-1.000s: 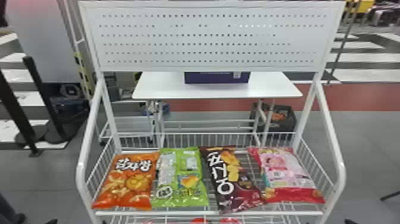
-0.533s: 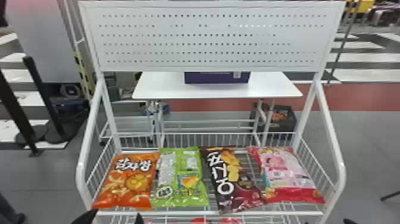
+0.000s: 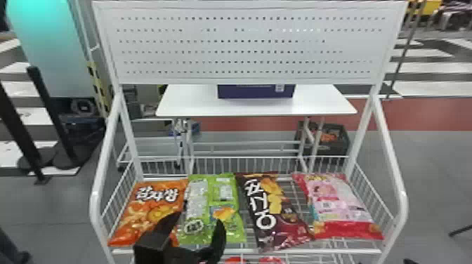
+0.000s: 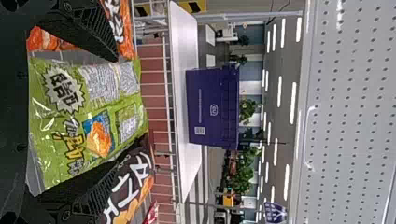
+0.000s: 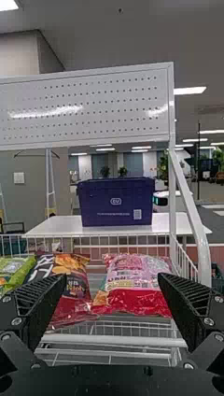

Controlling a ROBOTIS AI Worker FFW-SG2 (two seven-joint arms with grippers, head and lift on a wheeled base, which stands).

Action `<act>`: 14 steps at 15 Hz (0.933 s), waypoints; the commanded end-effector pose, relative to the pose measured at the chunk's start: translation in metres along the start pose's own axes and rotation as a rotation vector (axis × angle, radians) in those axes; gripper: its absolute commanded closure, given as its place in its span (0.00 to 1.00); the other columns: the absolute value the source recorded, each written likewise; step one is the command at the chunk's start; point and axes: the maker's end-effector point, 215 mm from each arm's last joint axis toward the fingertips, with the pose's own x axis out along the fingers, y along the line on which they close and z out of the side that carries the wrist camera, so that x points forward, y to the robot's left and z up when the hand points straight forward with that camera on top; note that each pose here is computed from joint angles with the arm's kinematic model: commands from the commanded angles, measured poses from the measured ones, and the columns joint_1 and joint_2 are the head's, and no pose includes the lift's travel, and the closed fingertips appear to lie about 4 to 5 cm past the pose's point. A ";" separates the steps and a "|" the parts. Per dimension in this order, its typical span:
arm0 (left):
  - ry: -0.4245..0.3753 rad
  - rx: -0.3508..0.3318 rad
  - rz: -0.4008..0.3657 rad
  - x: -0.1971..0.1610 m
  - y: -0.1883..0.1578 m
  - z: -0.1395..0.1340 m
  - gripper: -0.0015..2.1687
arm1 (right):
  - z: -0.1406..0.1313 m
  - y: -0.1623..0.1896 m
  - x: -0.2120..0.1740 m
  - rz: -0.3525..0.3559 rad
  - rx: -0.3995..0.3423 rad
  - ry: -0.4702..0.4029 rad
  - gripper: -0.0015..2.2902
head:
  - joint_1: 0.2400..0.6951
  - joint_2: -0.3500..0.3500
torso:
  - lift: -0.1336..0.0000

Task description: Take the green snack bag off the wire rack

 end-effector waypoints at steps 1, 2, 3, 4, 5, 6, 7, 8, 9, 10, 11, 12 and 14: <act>0.039 0.011 -0.027 0.021 -0.016 -0.011 0.05 | -0.003 0.000 0.001 -0.002 0.001 0.005 0.08 | 0.57 0.50 | 1.00; 0.062 0.014 -0.033 0.030 -0.022 -0.017 0.05 | -0.004 0.001 0.002 -0.002 0.001 0.005 0.08 | 0.57 0.50 | 1.00; 0.071 0.018 -0.038 0.038 -0.026 -0.020 0.05 | -0.005 0.001 0.002 -0.002 0.001 0.006 0.08 | 0.57 0.50 | 1.00; 0.077 0.027 -0.048 0.045 -0.032 -0.021 0.05 | -0.005 0.002 0.003 -0.001 0.002 0.007 0.08 | 0.57 0.50 | 1.00; 0.101 0.034 -0.052 0.052 -0.036 -0.028 0.05 | -0.006 0.001 0.002 -0.002 0.001 0.008 0.08 | 0.57 0.50 | 1.00; 0.111 0.042 -0.056 0.058 -0.039 -0.031 0.05 | -0.006 0.001 0.003 -0.002 0.001 0.008 0.08 | 0.57 0.50 | 1.00; 0.118 0.048 -0.058 0.062 -0.040 -0.034 0.05 | -0.007 0.001 0.003 -0.002 0.001 0.010 0.08 | 0.57 0.50 | 1.00; 0.131 0.055 -0.060 0.065 -0.041 -0.038 0.05 | -0.007 0.001 0.003 -0.003 0.000 0.009 0.08 | 0.57 0.50 | 1.00; 0.136 0.059 -0.063 0.070 -0.044 -0.040 0.05 | -0.007 0.001 0.003 -0.002 0.001 0.010 0.08 | 0.57 0.50 | 1.00; 0.154 0.066 -0.062 0.072 -0.043 -0.048 0.05 | -0.008 0.000 0.003 -0.002 0.000 0.010 0.08 | 0.57 0.50 | 1.00; 0.161 0.069 -0.057 0.074 -0.041 -0.051 0.05 | -0.009 0.000 0.004 -0.002 0.000 0.013 0.08 | 0.57 0.50 | 1.00; 0.167 0.072 -0.054 0.077 -0.038 -0.053 0.05 | -0.009 0.000 0.004 -0.003 0.001 0.010 0.08 | 0.57 0.50 | 1.00; 0.175 0.075 -0.048 0.078 -0.034 -0.058 0.05 | -0.010 -0.001 0.005 -0.004 0.000 0.014 0.08 | 0.57 0.50 | 1.00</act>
